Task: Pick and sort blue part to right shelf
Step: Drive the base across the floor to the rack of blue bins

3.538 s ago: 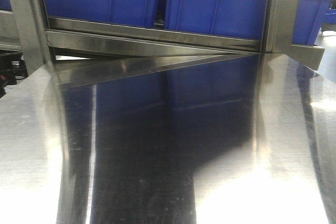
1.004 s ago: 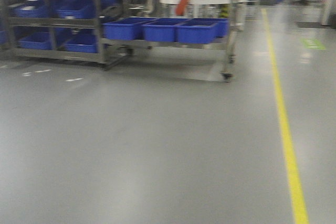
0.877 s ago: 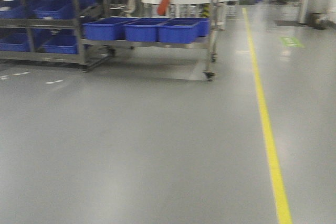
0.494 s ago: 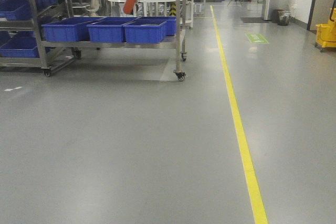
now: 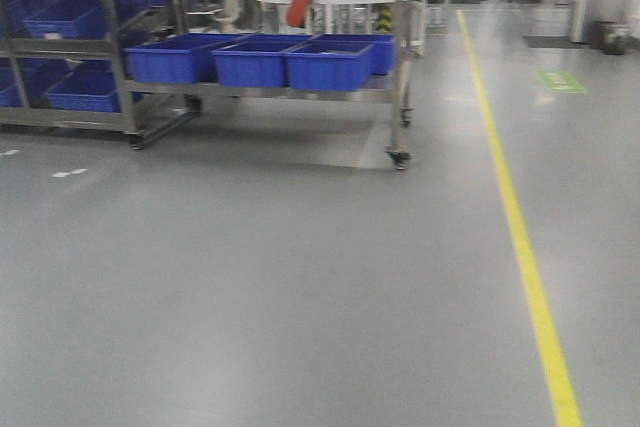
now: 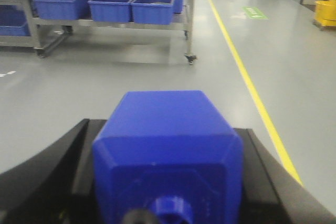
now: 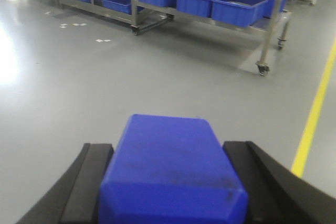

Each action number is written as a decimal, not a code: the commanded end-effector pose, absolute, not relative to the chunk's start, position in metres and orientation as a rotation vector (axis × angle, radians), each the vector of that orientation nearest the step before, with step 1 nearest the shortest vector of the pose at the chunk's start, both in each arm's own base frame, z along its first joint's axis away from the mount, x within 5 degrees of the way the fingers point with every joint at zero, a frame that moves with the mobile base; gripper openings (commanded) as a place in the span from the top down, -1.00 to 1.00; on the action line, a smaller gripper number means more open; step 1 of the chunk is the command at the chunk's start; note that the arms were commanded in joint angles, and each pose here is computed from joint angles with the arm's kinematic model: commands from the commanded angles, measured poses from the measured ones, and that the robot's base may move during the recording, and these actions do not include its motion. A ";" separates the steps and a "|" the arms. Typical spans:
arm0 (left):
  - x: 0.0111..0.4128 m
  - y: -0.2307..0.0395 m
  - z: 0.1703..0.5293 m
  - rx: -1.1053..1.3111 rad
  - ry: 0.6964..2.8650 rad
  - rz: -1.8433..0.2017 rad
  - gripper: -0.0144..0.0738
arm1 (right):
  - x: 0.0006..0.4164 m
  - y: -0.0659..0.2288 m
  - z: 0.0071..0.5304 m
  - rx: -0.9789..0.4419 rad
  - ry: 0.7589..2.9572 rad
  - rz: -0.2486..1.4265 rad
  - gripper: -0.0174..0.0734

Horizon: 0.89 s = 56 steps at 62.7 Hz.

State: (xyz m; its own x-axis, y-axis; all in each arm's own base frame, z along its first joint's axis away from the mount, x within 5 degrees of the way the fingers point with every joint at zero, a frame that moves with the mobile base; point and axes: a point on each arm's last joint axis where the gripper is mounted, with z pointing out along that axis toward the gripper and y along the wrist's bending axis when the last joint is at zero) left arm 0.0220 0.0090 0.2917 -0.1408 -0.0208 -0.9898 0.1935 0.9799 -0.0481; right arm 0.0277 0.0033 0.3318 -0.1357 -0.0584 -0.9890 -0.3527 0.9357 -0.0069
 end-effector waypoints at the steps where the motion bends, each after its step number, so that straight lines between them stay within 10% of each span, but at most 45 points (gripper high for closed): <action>1: 0.023 0.007 0.307 0.143 1.607 -0.207 -0.08 | 0.028 0.004 0.349 -0.315 1.586 0.261 -0.13; 56: 0.023 0.007 0.307 0.143 1.607 -0.207 -0.08 | 0.028 0.004 0.349 -0.315 1.586 0.261 -0.13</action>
